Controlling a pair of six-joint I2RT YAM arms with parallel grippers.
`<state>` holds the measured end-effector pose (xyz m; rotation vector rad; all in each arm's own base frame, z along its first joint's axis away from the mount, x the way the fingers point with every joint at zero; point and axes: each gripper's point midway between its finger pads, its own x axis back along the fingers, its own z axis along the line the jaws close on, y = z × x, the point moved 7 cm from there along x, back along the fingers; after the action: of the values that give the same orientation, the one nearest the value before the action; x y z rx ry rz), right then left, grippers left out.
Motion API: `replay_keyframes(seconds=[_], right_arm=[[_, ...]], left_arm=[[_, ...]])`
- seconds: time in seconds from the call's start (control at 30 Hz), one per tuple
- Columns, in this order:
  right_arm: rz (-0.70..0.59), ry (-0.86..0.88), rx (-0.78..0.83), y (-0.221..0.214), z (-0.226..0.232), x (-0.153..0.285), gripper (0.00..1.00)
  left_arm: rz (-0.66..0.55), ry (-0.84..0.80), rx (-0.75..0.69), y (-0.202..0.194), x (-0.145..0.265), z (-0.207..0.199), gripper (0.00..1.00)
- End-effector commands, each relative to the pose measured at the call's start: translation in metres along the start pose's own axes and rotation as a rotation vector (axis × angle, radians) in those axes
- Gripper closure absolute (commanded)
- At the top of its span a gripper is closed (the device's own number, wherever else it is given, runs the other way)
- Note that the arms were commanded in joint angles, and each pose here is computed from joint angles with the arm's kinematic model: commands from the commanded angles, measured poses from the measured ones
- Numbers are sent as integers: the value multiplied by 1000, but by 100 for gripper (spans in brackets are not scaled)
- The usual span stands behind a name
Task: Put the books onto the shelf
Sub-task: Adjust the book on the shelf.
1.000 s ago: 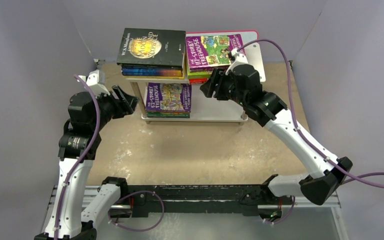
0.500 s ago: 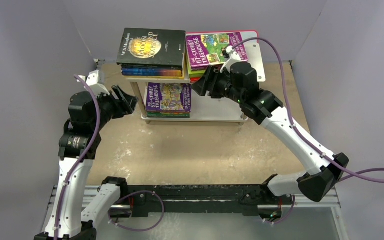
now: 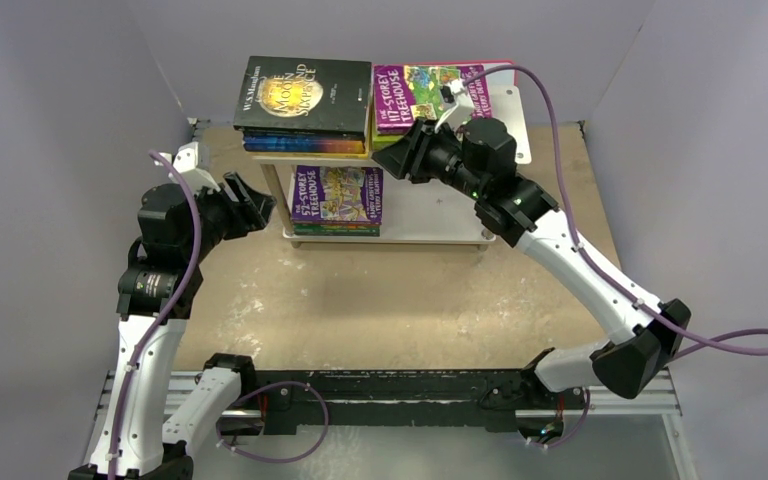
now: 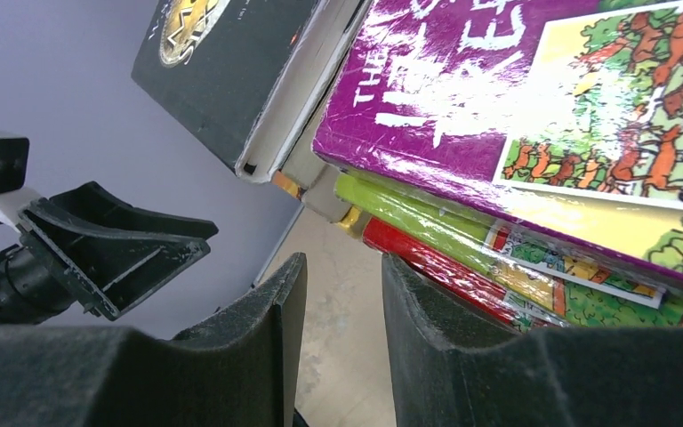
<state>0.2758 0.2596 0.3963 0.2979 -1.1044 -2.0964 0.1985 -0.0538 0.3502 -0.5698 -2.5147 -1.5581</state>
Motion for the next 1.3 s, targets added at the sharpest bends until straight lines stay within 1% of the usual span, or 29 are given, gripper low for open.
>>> replay_keyframes(seconds=[0.0,0.13,0.2,0.4,0.53,0.6,0.67,0.8,0.97,1.1,1.27], right_arm=[[-46,34,12,12,6,-8,61],[-41,35,16,14,8,-6,60],[-56,57,40,20,13,1,60],[-119,202,197,49,49,51,58],[-205,133,298,77,57,76,53],[-243,50,320,90,52,80,50],[-273,-28,343,104,43,80,43],[-312,-135,354,139,11,78,32],[-293,-275,436,170,-26,62,24],[-259,-312,463,179,-53,48,16],[-189,-259,439,180,-86,30,12]], left_arm=[[-39,-13,-15,8,2,-4,40],[-43,-13,-15,9,3,-5,40],[-45,-14,-17,10,4,-5,40],[-56,-19,-21,14,5,-7,40],[-62,-33,-19,16,5,-10,40],[-70,-41,-19,18,7,-11,40],[-79,-41,-18,20,8,-12,40],[-93,-45,-16,24,11,-14,39],[-97,-49,-9,26,10,-16,39],[-87,-48,2,24,6,-15,39],[-67,-45,9,19,1,-12,39]])
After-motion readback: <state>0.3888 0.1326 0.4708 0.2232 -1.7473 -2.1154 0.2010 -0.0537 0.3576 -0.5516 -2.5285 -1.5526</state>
